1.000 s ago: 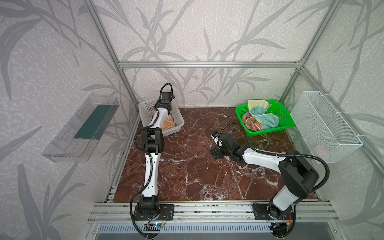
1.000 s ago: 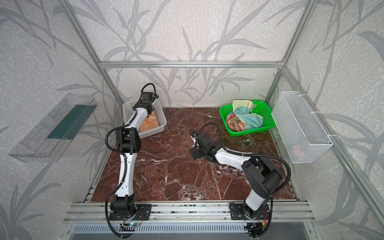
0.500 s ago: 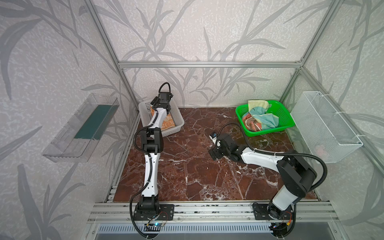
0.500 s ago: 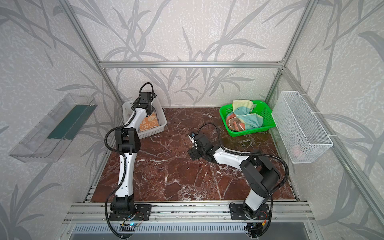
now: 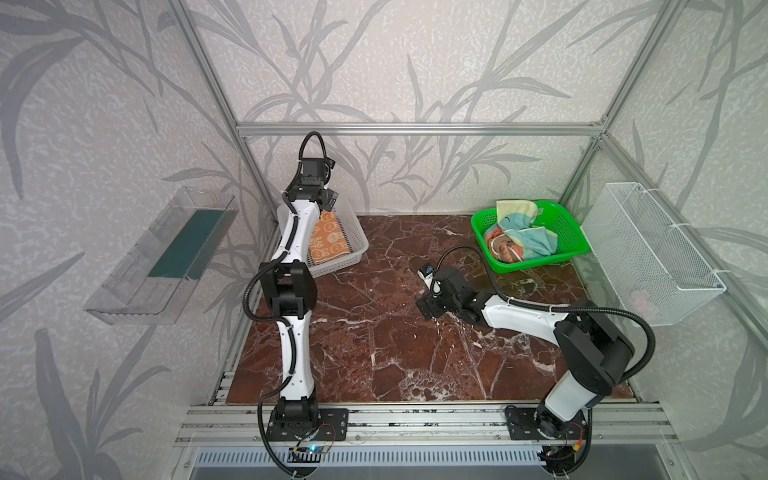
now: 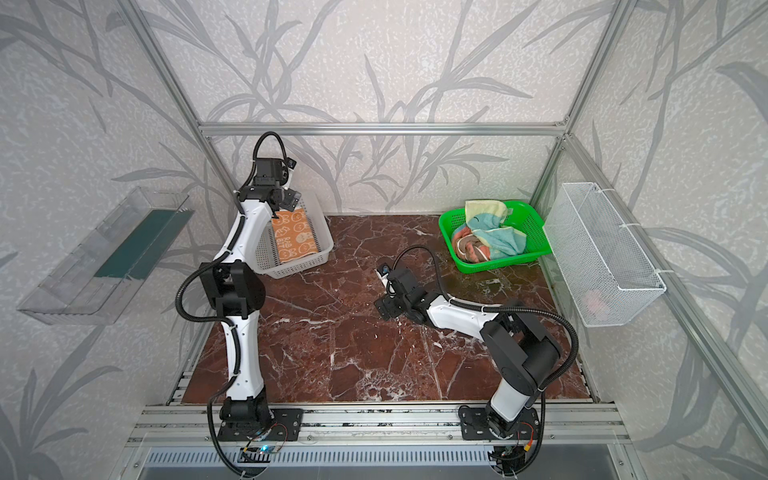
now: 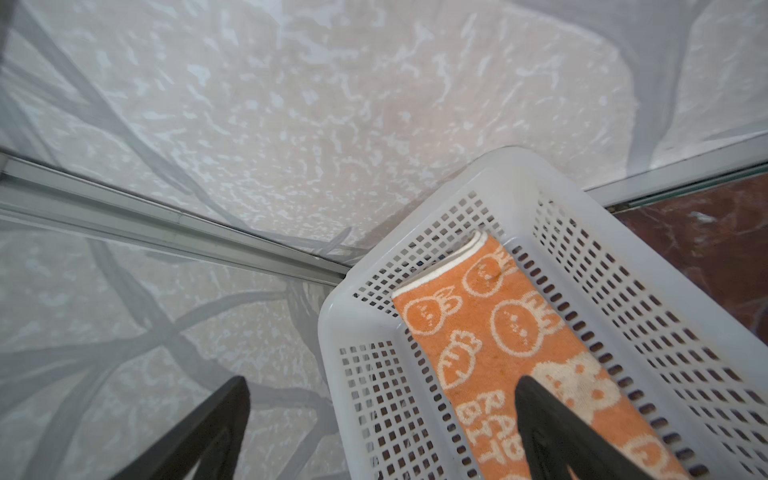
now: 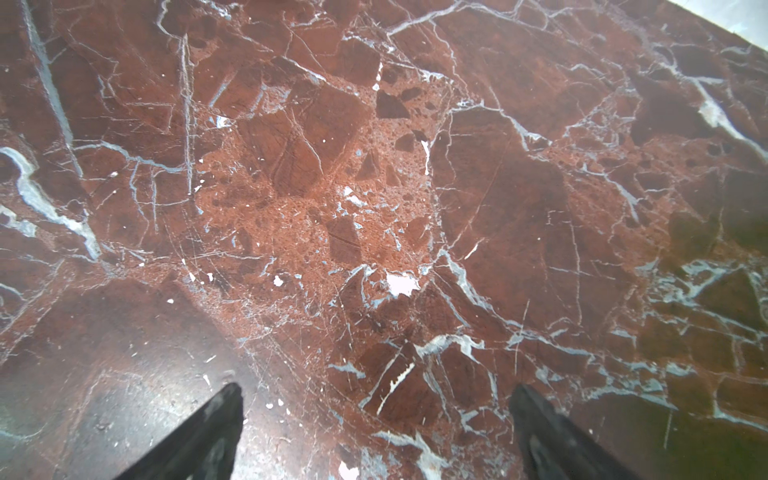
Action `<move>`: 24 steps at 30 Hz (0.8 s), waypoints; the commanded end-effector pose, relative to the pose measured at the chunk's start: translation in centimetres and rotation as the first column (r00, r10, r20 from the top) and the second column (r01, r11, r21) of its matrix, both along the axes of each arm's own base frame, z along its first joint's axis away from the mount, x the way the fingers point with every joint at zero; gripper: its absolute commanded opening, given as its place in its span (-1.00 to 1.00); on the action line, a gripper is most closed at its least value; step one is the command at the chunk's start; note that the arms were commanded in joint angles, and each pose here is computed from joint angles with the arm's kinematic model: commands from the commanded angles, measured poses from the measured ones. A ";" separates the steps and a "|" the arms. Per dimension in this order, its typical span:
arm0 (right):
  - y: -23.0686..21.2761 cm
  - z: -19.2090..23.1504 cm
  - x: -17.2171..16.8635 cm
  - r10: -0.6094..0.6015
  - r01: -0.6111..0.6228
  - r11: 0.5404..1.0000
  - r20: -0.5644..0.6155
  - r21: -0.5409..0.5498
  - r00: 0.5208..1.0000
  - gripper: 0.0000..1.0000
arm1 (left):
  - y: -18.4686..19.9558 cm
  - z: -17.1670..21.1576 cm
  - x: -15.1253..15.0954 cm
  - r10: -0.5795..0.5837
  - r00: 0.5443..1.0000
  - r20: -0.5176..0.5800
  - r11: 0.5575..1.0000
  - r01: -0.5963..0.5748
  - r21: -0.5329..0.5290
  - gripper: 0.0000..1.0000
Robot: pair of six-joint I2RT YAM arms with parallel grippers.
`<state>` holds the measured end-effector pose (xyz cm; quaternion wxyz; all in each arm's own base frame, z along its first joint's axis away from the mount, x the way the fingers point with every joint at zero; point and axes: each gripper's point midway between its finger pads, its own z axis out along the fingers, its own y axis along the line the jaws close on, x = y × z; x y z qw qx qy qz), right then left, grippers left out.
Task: Fold and stack the towels
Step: 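Open the left gripper and press the towel flat inside the basket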
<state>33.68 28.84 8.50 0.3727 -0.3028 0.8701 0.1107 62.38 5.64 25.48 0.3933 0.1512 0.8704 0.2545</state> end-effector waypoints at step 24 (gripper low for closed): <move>0.5 1.8 -0.8 0.020 -0.021 0.999 0.025 0.049 0.999 0.98 | -3.3 -18.9 -11.1 -0.297 0.636 -0.712 0.952 0.256 -0.168 0.63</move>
